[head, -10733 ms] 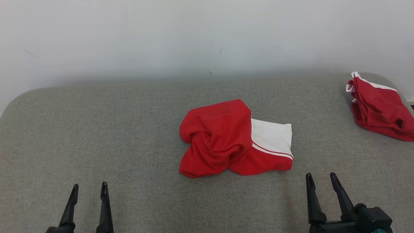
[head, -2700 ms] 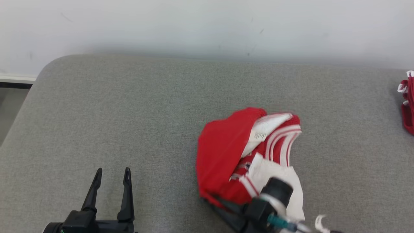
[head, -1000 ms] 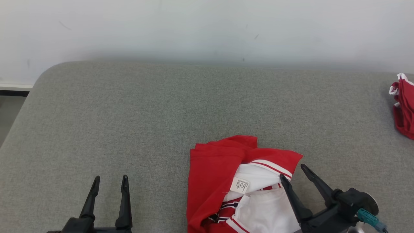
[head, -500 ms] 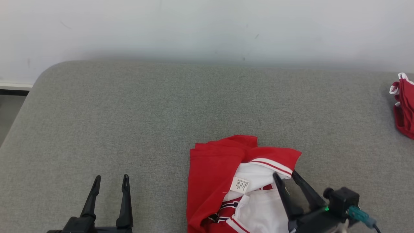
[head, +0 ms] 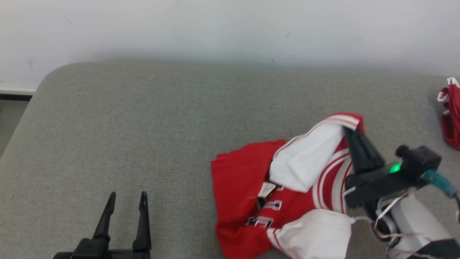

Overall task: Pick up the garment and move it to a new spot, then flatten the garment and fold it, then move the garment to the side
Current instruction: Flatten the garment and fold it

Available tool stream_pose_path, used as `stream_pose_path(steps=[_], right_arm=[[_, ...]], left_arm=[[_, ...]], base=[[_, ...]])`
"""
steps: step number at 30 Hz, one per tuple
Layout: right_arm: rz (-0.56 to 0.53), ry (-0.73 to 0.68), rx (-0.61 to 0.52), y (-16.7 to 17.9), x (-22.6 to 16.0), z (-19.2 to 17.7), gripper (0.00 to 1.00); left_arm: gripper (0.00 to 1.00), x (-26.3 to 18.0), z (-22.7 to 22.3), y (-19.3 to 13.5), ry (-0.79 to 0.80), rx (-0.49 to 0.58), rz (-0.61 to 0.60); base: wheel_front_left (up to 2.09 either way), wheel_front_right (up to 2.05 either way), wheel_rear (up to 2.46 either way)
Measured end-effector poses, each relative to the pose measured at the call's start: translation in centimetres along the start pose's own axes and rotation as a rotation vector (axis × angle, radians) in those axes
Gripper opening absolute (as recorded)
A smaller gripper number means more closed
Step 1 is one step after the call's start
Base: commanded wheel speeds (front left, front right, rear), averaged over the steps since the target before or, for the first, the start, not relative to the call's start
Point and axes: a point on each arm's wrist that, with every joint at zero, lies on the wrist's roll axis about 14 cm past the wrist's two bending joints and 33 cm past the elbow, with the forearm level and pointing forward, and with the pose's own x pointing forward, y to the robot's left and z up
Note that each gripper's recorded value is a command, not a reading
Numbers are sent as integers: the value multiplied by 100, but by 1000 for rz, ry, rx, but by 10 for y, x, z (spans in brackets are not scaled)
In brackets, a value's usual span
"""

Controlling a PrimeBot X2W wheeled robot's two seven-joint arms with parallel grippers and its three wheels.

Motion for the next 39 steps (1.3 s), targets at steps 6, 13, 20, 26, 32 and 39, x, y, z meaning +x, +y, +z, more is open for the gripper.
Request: stream_pose_path(steps=[6, 13, 20, 26, 32, 39], right_arm=[[-24, -39, -71, -28, 25, 21, 0], [-60, -20, -108, -53, 59, 22, 0], [-124, 97, -90, -72, 86, -15, 31], [-114, 210, -96, -66, 87, -50, 100], [-109, 241, -107, -64, 75, -54, 100], [-72, 240, -123, -55, 54, -49, 100]], left_arm=[[100, 6, -4, -4, 12, -13, -7], [100, 12, -7, -3, 18, -17, -6], [100, 13, -12, 0, 38, -17, 7], [100, 13, -15, 1, 46, -18, 19], [100, 16, -12, -2, 36, -21, 7], [100, 17, -6, -7, 16, -18, -9]], base=[[0, 0, 0], [0, 0, 0], [0, 0, 0], [0, 0, 0], [0, 0, 0], [0, 0, 0]])
